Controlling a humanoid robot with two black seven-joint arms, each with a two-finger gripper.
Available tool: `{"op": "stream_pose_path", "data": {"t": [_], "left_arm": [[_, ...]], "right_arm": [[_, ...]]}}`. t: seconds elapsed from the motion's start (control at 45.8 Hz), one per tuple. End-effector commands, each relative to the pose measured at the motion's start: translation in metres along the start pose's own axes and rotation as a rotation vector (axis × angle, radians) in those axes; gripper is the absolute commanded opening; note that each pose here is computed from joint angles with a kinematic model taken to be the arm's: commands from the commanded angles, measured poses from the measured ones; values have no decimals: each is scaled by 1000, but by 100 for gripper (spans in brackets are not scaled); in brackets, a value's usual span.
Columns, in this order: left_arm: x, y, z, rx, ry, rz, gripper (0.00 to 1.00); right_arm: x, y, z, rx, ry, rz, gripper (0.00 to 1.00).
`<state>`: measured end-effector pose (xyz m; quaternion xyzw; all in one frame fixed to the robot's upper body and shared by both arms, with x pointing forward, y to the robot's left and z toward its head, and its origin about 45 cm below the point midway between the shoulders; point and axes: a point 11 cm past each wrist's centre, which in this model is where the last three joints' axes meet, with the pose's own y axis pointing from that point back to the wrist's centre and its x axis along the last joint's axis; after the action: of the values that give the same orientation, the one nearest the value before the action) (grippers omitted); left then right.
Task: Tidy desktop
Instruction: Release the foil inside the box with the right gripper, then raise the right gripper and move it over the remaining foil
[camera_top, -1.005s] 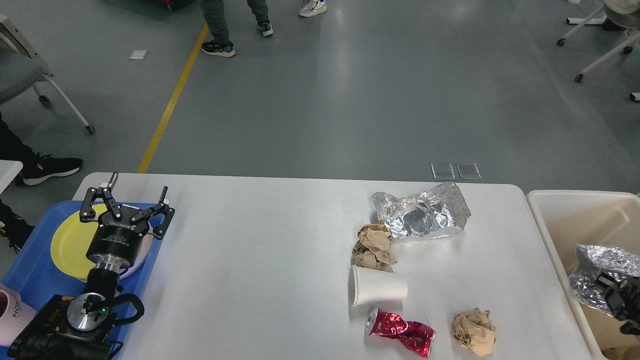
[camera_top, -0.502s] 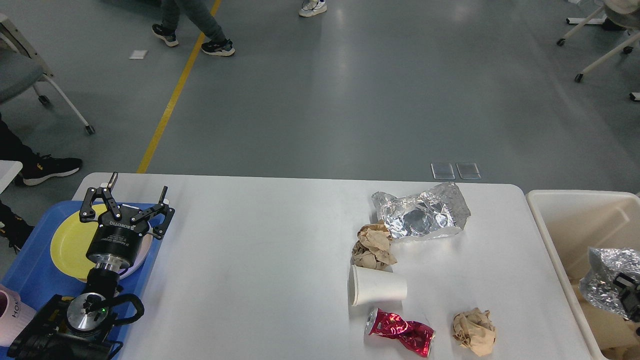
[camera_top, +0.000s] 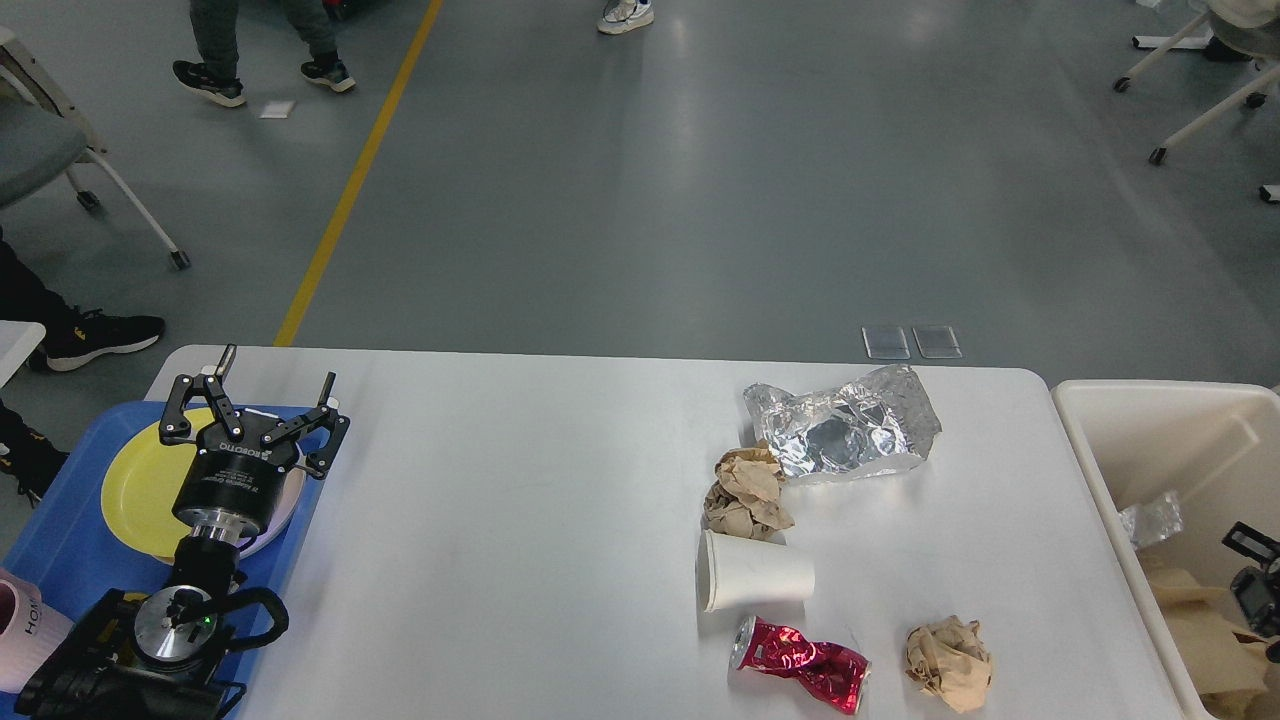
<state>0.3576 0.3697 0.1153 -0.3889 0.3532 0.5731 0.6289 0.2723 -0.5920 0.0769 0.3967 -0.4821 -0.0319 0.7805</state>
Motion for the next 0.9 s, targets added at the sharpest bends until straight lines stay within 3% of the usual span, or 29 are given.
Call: {"op": "stream_pose_path", "data": {"t": [0.0, 0.131, 0.328, 0.48, 0.677, 0.874], "left_arm": [[-1, -1, 0, 0, 0, -1, 97], [0, 0, 0, 0, 0, 0, 97], [-1, -1, 0, 0, 0, -2, 97], [0, 0, 0, 0, 0, 0, 97], [0, 0, 0, 0, 0, 0, 97], [0, 0, 0, 0, -1, 0, 97]], "right_arm": [[12, 3, -3, 3, 0, -22, 100], [37, 20, -20, 34, 7, -157, 100], [75, 80, -70, 139, 227, -356, 100], [106, 153, -113, 215, 396, -508, 100], [132, 278, -174, 290, 693, -604, 100], [145, 381, -170, 435, 725, -597, 100]]}}
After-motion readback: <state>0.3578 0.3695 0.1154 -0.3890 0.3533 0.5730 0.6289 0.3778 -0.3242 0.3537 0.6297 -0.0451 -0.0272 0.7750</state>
